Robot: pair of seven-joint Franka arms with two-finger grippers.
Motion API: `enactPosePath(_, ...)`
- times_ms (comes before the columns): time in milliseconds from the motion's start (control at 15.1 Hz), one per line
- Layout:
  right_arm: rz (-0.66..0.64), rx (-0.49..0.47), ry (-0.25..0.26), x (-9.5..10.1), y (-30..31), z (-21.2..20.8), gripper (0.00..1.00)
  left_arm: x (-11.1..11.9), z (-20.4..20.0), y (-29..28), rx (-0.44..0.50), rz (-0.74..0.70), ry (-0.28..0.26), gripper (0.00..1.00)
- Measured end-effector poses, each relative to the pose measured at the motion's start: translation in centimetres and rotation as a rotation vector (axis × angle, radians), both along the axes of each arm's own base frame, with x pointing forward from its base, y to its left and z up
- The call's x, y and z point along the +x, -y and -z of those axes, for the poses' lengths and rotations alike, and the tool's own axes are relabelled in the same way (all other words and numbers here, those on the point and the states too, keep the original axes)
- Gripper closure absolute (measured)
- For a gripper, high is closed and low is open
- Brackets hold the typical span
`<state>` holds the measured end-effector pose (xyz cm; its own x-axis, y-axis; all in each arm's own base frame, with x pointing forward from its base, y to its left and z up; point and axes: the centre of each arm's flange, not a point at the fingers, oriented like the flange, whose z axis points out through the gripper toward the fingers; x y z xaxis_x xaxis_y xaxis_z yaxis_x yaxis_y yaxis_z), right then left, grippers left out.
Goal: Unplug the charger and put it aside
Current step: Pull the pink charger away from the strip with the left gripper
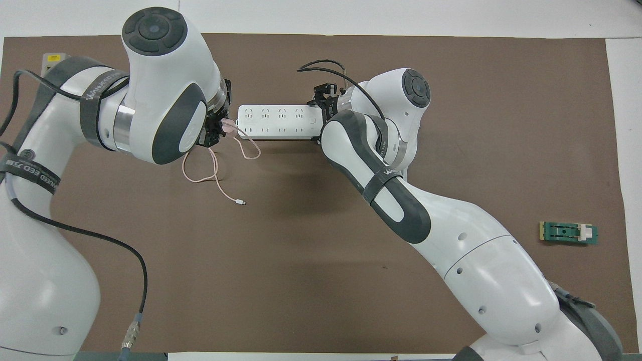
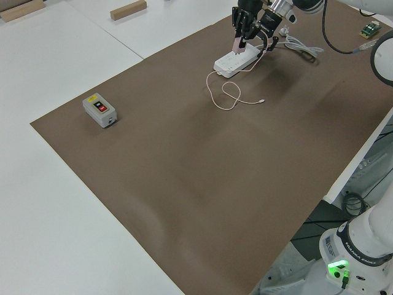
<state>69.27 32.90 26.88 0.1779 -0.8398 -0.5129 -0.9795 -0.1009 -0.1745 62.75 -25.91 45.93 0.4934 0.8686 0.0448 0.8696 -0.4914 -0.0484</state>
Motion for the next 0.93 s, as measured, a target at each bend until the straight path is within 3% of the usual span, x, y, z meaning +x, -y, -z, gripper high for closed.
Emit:
enactPosePath(66,-0.008,-0.001,0.01,0.0,0.0,0.1,0.01,0.0,0.3,-0.5,0.002,0.056,-0.012,0.68)
enactPosePath(396,-0.03,-0.002,0.027,0.0,-0.2,-0.2,0.0,-0.8,1.8,-4.4,0.005,0.306,-0.083,0.68)
enactPosePath(727,-0.028,0.001,0.041,-0.1,0.1,-1.9,0.0,-3.9,3.0,-10.6,-0.01,0.512,-0.16,0.68)
enactPosePath(925,-0.013,0.008,0.073,0.4,1.0,-4.2,0.0,-6.1,6.0,-13.3,-0.027,0.629,-0.166,0.68)
